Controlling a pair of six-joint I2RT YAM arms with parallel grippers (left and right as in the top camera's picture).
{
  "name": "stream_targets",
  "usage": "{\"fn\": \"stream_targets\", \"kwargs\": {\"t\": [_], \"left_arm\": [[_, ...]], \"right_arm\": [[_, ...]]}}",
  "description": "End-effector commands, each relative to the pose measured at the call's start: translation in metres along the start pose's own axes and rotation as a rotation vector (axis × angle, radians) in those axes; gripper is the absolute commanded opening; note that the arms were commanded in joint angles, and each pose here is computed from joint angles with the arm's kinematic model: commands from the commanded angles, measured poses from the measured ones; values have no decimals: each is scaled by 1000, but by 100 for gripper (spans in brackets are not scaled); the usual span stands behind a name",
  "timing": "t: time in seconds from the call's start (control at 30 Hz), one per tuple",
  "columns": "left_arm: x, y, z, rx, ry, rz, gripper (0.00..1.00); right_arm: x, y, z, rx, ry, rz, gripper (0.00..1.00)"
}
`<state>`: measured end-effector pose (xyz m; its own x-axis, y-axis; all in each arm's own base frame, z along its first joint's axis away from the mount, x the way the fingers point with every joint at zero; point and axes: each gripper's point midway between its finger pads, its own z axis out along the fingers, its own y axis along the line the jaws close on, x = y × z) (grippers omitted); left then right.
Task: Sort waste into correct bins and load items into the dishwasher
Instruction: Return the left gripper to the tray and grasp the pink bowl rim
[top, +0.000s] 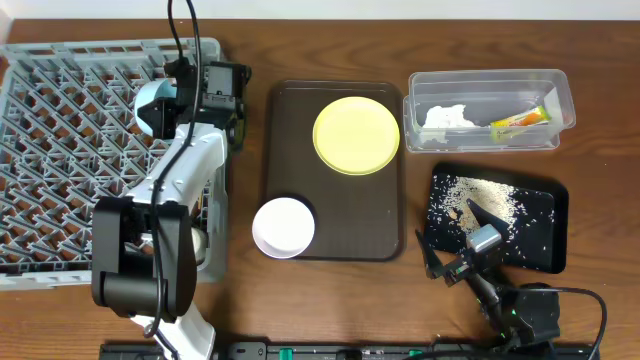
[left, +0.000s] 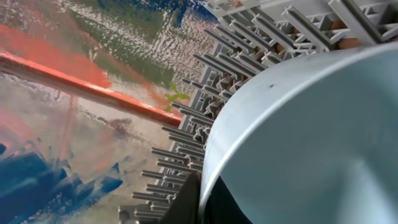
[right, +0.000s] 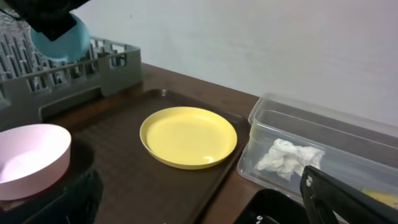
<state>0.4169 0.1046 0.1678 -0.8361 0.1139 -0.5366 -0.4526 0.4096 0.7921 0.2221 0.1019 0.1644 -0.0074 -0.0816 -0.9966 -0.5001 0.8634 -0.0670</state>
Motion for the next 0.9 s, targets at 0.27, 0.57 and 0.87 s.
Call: {"fn": "stream_targets", "kwargs": {"t": [0.27,0.57,0.87], "left_arm": [[-6,15,-28,13,-36,45,26],[-15,4,-93,240,-136,7,50],[2,-30,-162,671,-116,-36,50]], "right_arm": [[1,0,0,2,-2,-10,99],[1,0,0,2,-2,-10,99],[0,0,0,2,-3,-10,99]]}}
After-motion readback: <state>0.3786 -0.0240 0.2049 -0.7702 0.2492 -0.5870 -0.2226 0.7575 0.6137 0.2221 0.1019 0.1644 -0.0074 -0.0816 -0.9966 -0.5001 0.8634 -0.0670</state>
